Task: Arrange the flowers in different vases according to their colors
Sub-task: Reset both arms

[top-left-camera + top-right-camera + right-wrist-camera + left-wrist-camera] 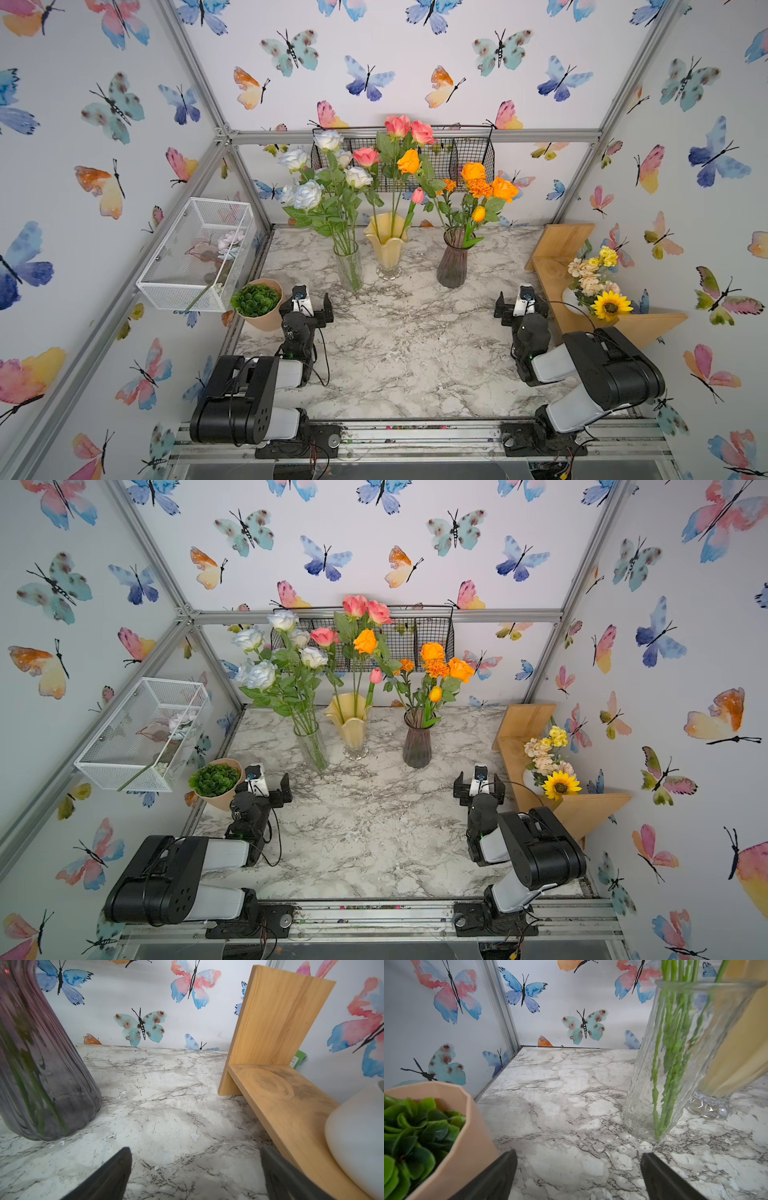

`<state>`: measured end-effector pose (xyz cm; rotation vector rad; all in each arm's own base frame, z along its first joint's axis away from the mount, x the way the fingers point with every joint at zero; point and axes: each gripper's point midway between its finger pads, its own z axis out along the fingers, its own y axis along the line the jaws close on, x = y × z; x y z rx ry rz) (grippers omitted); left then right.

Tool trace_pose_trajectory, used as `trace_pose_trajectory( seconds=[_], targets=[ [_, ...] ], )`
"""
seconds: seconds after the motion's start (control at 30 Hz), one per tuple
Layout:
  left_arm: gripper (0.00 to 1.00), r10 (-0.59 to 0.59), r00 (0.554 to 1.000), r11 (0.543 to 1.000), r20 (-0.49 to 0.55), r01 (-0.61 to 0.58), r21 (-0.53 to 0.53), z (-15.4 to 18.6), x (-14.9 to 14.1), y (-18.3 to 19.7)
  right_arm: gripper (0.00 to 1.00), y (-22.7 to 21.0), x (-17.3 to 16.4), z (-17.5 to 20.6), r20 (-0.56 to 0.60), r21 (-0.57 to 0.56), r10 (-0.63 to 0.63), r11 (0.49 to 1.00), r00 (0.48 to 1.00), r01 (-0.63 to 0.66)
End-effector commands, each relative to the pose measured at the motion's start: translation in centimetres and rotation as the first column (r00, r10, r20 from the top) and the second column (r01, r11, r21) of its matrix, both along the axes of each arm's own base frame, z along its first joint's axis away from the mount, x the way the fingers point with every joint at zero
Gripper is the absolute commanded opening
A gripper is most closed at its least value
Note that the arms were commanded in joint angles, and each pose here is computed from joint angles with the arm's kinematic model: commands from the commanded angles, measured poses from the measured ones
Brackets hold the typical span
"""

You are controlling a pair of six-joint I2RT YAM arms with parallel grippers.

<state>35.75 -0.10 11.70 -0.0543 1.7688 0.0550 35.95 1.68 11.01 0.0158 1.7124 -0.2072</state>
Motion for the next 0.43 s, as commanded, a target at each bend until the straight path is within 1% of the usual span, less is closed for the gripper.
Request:
trace_pose_trajectory(
  seconds=[0.0, 0.4],
  targets=[
    [0.99, -0.003, 1.0, 1.0, -0.003, 0.003, -0.015, 0.06, 0.41, 0.08, 0.98, -0.07, 0.3, 0.44, 0.012, 0.014, -0.002, 1.0, 1.0, 0.002],
    [0.99, -0.002, 1.0, 1.0, -0.001, 0.002, -0.014, 0.08, 0.38, 0.12, 0.99, -0.09, 0.25, 0.54, 0.017, 0.016, -0.003, 1.0, 1.0, 0.002]
  ],
)
